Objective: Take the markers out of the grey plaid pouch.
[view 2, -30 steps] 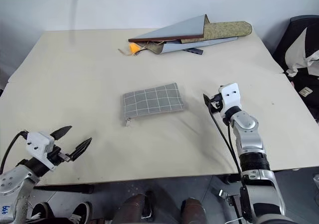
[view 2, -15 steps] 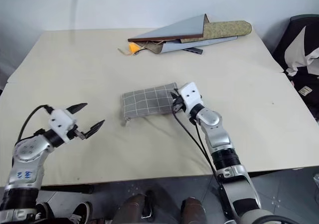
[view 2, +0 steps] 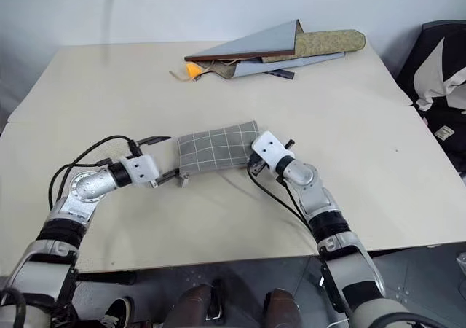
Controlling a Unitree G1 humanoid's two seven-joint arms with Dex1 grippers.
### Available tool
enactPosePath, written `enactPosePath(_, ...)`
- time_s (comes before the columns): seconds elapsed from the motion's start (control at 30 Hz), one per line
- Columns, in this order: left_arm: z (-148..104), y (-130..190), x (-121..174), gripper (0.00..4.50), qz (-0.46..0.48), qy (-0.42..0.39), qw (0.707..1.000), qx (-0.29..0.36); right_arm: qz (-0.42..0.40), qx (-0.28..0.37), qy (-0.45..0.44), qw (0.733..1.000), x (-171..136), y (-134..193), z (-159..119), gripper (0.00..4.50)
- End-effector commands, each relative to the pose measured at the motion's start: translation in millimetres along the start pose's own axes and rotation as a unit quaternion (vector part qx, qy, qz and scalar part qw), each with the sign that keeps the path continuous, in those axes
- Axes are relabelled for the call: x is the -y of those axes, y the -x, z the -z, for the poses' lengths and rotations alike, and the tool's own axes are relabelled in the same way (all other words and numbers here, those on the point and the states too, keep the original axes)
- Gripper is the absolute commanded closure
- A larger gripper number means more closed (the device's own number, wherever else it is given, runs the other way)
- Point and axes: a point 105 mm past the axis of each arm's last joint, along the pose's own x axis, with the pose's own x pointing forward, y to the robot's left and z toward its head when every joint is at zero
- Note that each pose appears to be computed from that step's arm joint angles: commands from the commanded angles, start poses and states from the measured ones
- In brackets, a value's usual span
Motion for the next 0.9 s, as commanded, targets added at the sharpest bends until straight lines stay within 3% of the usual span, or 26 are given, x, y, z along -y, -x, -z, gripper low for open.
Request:
enactPosePath(0.03,2,-7,18,0.0,0.041,-0.012,0.999,0.002,0.009,0.017,0.0,1.0,7,3,-10,4.46)
enactPosePath(0.27,-5,-25,21,0.0,0.062,-0.001,0.998,0.018,0.013,0.018,-0.003,1.0,7,7,-10,4.46)
enactPosePath(0.43,-7,-25,37,1.6,0.082,0.012,0.996,0.027,0.013,0.017,-0.006,1.0,5,11,-10,4.5)
enactPosePath(0.73,-14,-25,34,4.36,0.068,0.042,0.996,0.047,0.017,0.036,-0.029,0.999,12,17,-20,4.5)
enactPosePath(0.77,-16,-25,33,4.44,0.068,0.042,0.996,0.051,0.022,0.046,-0.044,0.998,16,19,-25,4.5)
enactPosePath(0.9,-23,-25,28,4.5,0.048,0.069,0.995,0.055,-0.043,0.086,-0.139,0.986,14,41,-51,3.6)
